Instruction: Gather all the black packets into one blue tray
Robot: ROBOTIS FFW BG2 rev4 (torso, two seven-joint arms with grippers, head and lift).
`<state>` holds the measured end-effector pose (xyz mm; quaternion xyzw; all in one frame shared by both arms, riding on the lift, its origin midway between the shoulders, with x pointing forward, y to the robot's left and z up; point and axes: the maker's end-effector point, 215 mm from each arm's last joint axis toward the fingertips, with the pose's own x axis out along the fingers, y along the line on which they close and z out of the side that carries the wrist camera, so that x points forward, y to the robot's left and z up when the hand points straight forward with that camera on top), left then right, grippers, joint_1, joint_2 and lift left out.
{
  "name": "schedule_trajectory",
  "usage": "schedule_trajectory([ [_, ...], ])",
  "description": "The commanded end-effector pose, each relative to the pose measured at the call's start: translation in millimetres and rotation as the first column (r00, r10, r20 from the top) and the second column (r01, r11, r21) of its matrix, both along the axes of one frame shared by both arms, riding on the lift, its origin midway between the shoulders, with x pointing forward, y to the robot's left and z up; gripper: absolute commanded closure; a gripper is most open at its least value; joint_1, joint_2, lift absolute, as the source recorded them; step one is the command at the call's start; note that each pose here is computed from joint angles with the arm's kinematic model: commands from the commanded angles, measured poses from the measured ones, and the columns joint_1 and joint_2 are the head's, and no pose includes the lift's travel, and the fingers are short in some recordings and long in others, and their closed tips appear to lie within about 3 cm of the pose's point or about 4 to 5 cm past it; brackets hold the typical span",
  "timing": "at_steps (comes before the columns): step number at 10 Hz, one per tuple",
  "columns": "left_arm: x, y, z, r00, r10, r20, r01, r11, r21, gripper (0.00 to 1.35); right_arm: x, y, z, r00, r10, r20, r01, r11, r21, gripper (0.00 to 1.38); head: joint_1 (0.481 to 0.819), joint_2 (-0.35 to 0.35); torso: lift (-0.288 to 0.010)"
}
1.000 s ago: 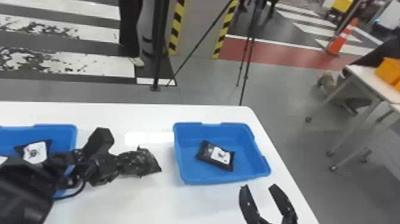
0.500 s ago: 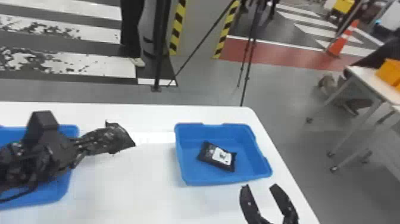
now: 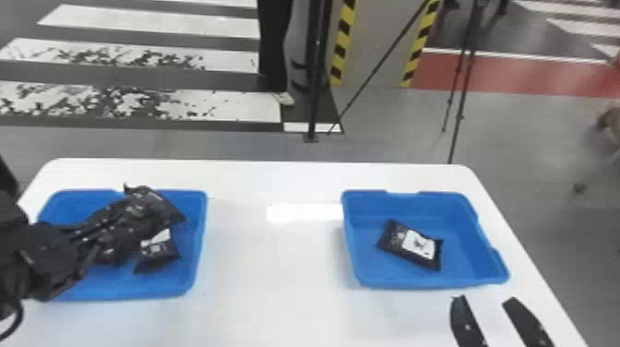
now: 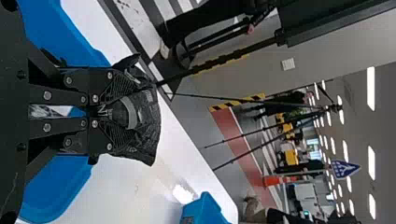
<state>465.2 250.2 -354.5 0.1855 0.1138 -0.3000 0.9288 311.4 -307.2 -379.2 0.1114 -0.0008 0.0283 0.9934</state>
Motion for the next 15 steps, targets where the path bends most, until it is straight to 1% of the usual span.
schedule_trajectory([
  [1, -11.6, 33.6, -7.2, 0.998, 0.060, -0.013, -0.060, 0.998, 0.036, 1.21, 0.5, 1.3, -0.9, 1.000, 0.003, -0.002, -0.003, 1.000, 0.001, 0.19, 0.695, -0.090, -0.110],
  [2, -15.7, 53.8, -9.7, 0.995, 0.098, -0.013, -0.097, 0.994, 0.060, 1.15, 0.5, 1.4, -1.6, 1.000, 0.004, -0.005, -0.004, 1.000, 0.002, 0.19, 0.695, -0.071, -0.110],
  [3, -17.6, 83.7, -13.3, 0.987, 0.160, -0.023, -0.157, 0.983, 0.097, 0.72, 1.5, 1.8, -1.6, 1.000, 0.005, -0.005, -0.005, 1.000, 0.001, 0.19, 0.695, -0.038, -0.110],
  [4, -19.9, 106.2, -14.6, 0.978, 0.206, -0.017, -0.202, 0.969, 0.140, 0.19, 1.6, 2.8, -1.7, 1.000, 0.006, -0.005, -0.006, 1.000, 0.003, 0.19, 0.695, -0.001, -0.110],
  [5, -22.8, 127.9, -13.4, 0.968, 0.249, -0.006, -0.245, 0.954, 0.171, 0.05, 1.5, 3.1, -1.6, 1.000, 0.008, -0.005, -0.008, 1.000, 0.003, 0.19, 0.695, 0.040, -0.110],
  [6, -27.2, 137.2, -9.1, 0.965, 0.263, 0.016, -0.262, 0.949, 0.174, 0.14, 2.5, 3.1, -0.9, 1.000, 0.008, -0.002, -0.008, 1.000, 0.003, 0.19, 0.695, 0.082, -0.110],
  [7, -30.7, 137.8, -7.4, 0.964, 0.264, 0.024, -0.264, 0.952, 0.157, 0.19, 2.9, 3.9, -0.5, 1.000, 0.010, -0.003, -0.010, 1.000, 0.000, 0.19, 0.695, 0.113, -0.110],
  [8, -38.2, 126.7, -8.1, 0.969, 0.244, 0.029, -0.246, 0.963, 0.111, 0.19, 6.4, 8.6, 4.7, 1.000, 0.028, -0.004, -0.028, 0.999, -0.019, 0.18, 0.695, 0.127, -0.110],
  [9, -48.9, 107.5, -4.0, 0.977, 0.207, 0.058, -0.209, 0.977, 0.050, 0.19, 12.8, 17.8, 12.1, 0.998, 0.059, -0.006, -0.059, 0.997, -0.048, 0.18, 0.695, 0.128, -0.110],
  [10, -64.4, 82.7, 5.0, 0.980, 0.171, 0.100, -0.167, 0.985, -0.045, 0.19, 21.1, 23.4, 21.1, 0.997, 0.077, 0.004, -0.077, 0.995, -0.068, 0.18, 0.695, 0.121, -0.110],
  [11, -80.2, 60.5, 20.3, 0.974, 0.159, 0.162, -0.139, 0.981, -0.133, 0.20, 25.4, 25.5, 23.3, 0.996, 0.084, 0.000, -0.084, 0.995, -0.057, 0.18, 0.695, 0.104, -0.110],
  [12, -98.9, 51.5, 27.7, 0.970, 0.173, 0.173, -0.145, 0.976, -0.163, 0.20, 28.2, 28.8, 26.8, 0.995, 0.095, -0.010, -0.096, 0.993, -0.065, 0.18, 0.695, 0.076, -0.110],
  [13, -119.8, 47.0, 33.8, 0.968, 0.193, 0.163, -0.160, 0.968, -0.196, 0.20, 33.6, 34.9, 25.3, 0.992, 0.116, -0.043, -0.119, 0.990, -0.074, 0.18, 0.695, 0.052, -0.110],
  [14, -139.6, 45.6, 35.1, 0.966, 0.219, 0.141, -0.181, 0.954, -0.241, 0.20, 42.0, 36.1, 22.5, 0.990, 0.130, -0.063, -0.135, 0.986, -0.094, 0.18, 0.695, 0.045, -0.110],
  [15, -154.9, 51.4, 34.0, 0.960, 0.251, 0.123, -0.211, 0.940, -0.270, 0.20, 51.7, 30.6, 24.0, 0.985, 0.141, -0.100, -0.156, 0.975, -0.157, 0.18, 0.695, 0.045, -0.110],
])
